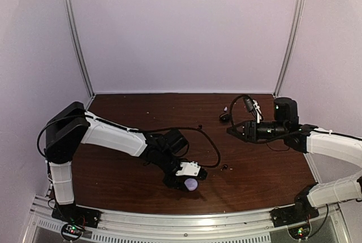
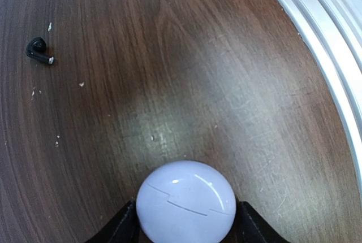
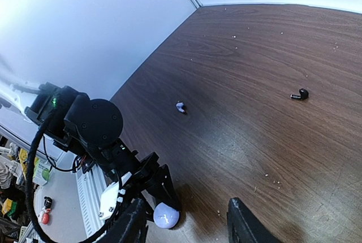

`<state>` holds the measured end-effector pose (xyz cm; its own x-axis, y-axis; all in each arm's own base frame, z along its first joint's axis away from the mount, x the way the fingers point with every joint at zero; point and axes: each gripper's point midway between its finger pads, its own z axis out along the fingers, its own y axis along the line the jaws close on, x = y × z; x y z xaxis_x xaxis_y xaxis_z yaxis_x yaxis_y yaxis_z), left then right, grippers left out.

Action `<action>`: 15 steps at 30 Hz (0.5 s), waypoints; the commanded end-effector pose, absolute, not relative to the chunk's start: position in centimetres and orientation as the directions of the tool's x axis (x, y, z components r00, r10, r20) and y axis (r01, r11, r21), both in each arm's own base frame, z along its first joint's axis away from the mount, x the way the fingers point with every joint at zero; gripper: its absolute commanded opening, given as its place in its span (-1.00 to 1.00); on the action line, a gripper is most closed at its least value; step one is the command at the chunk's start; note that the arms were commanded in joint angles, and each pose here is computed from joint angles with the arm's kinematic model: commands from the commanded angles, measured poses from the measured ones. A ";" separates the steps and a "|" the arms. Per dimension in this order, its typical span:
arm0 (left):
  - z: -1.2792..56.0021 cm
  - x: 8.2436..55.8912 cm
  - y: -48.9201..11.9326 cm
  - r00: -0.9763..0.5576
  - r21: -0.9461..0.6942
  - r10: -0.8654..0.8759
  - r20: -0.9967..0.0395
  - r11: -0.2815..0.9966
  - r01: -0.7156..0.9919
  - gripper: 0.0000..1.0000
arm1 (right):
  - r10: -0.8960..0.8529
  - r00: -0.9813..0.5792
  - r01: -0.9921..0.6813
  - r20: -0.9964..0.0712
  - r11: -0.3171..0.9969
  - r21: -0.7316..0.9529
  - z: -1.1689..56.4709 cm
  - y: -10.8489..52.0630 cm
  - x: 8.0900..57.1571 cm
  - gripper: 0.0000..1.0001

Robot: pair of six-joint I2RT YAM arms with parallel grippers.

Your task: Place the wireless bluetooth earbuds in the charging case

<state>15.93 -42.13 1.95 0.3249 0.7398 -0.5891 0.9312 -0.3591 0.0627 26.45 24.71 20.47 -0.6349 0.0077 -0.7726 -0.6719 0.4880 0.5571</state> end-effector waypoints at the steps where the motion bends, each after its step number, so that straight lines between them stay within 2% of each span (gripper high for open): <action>1: 2.8 16.1 -43.3 0.332 0.076 0.709 -0.622 -0.367 0.927 0.19 | 0.016 -0.607 -0.683 -0.795 0.502 0.531 21.0 24.2 26.6 0.00; 3: 2.9 16.1 -43.5 0.330 0.079 0.705 -0.627 -0.363 0.928 0.17 | 0.016 -0.603 -0.686 -0.798 0.500 0.529 21.1 24.2 26.5 0.00; 10: 6.1 16.7 -44.0 0.279 0.091 0.642 -0.714 -0.310 0.946 -0.13 | 0.022 -0.569 -0.705 -0.822 0.503 0.501 21.9 23.9 26.3 0.00; 15: 10.0 17.0 -43.7 0.232 0.082 0.570 -0.788 -0.277 0.957 -0.20 | 0.026 -0.512 -0.738 -0.859 0.497 0.455 23.1 23.7 26.0 0.00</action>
